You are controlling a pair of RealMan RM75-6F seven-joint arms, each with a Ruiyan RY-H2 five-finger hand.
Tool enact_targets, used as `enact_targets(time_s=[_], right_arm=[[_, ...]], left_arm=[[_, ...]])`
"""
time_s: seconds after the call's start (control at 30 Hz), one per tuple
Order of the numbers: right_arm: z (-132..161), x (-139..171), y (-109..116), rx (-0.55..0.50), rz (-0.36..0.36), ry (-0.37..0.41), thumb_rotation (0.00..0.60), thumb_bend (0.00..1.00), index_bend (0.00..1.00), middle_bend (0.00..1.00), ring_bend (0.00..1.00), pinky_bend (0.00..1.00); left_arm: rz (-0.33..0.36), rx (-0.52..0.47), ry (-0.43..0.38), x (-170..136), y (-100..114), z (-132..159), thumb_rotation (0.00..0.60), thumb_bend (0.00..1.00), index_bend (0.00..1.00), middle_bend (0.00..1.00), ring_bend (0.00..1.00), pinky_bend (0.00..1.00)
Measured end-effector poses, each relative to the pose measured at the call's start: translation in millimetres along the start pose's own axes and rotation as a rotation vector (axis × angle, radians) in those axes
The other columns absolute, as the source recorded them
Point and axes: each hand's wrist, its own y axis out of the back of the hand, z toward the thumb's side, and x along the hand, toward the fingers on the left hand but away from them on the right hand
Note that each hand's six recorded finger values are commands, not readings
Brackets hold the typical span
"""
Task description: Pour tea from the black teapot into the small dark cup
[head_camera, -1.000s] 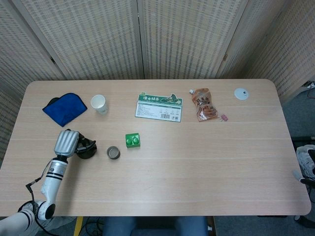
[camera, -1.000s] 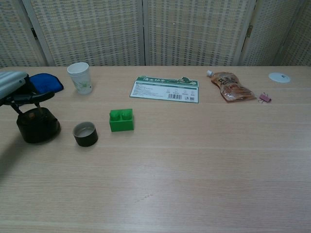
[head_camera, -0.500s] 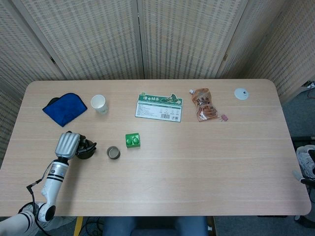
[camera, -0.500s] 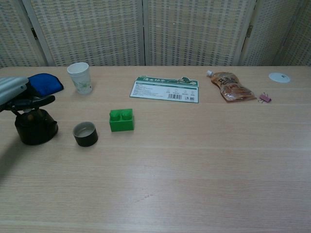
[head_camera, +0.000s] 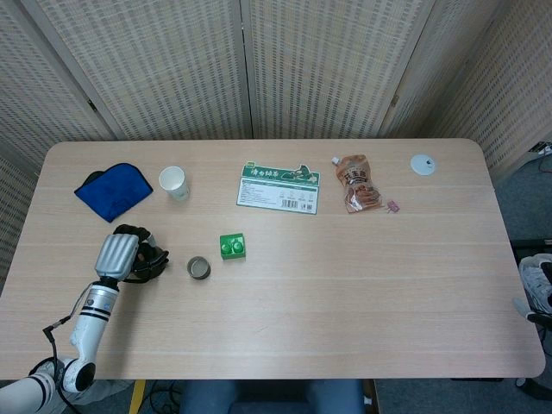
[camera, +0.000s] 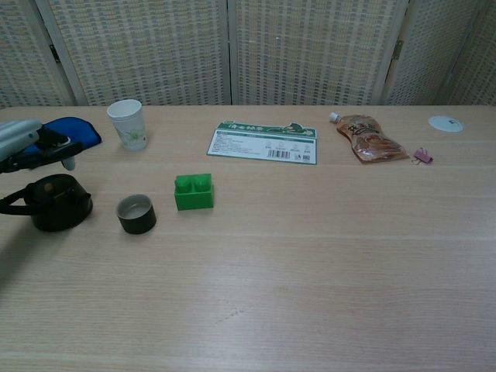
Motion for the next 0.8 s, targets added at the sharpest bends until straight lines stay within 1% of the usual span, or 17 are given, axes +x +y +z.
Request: enact_targets(time_s=[0.2, 0.27, 0.33, 0.4, 0.53, 0.6, 0.67, 0.7, 0.73, 0.8], right_arm=[[2.4, 0.0, -1.8, -0.001, 0.019, 0.015, 0.600, 0.07, 0.34, 0.30, 0.24, 0.26], [4.7, 0.4, -4.4, -0.011, 0.038, 0.029, 0.600, 0.07, 0.34, 0.30, 0.24, 0.26], [7.6, 0.5, -6.2, -0.019, 0.050, 0.046, 0.600, 0.07, 0.34, 0.30, 0.24, 0.26], [11.4, 0.2, -7.6, -0.023, 0.058, 0.068, 0.600, 0.07, 0.34, 0.30, 0.24, 0.26], [18.7, -0.9, -12.6, -0.030, 0.072, 0.102, 0.600, 0.10, 0.34, 0.30, 0.24, 0.26], [22.6, -0.8, -16.5, -0.039, 0.082, 0.118, 0.600, 0.11, 0.34, 0.30, 0.24, 0.26], [26.3, -0.8, -19.3, -0.046, 0.086, 0.132, 0.600, 0.12, 0.34, 0.30, 0.24, 0.26], [27.8, -0.9, -20.3, -0.049, 0.086, 0.139, 0.600, 0.13, 0.34, 0.31, 0.24, 0.26], [29.4, -1.0, -21.3, -0.051, 0.086, 0.145, 0.600, 0.14, 0.34, 0.31, 0.24, 0.26], [32.7, -1.1, -23.5, -0.057, 0.085, 0.158, 0.600, 0.15, 0.34, 0.31, 0.24, 0.26]], left_arm=[[0.043, -0.066, 0.022, -6.4, 15.2, 1.3, 0.001, 0.11, 0.43, 0.32, 0.25, 0.13], [0.057, -0.087, 0.031, -12.0, 20.8, 1.5, 0.031, 0.11, 0.43, 0.32, 0.26, 0.13], [0.071, -0.093, 0.040, -19.6, 26.5, 1.3, 0.096, 0.11, 0.43, 0.32, 0.26, 0.13], [0.083, -0.089, 0.049, -27.3, 31.6, 1.0, 0.117, 0.11, 0.43, 0.32, 0.26, 0.13], [0.123, -0.067, 0.079, -48.1, 44.2, -3.1, 0.139, 0.11, 0.43, 0.32, 0.26, 0.13], [0.124, -0.065, 0.093, -57.3, 46.3, -4.6, 0.162, 0.11, 0.43, 0.32, 0.26, 0.13], [0.116, -0.064, 0.108, -67.9, 48.0, -6.2, 0.214, 0.12, 0.43, 0.32, 0.26, 0.13], [0.113, -0.062, 0.115, -72.6, 49.0, -6.9, 0.231, 0.13, 0.43, 0.32, 0.26, 0.13], [0.110, -0.059, 0.124, -79.0, 50.5, -8.0, 0.241, 0.14, 0.43, 0.32, 0.26, 0.13], [0.108, -0.054, 0.138, -89.1, 53.1, -9.6, 0.240, 0.14, 0.43, 0.32, 0.26, 0.13]])
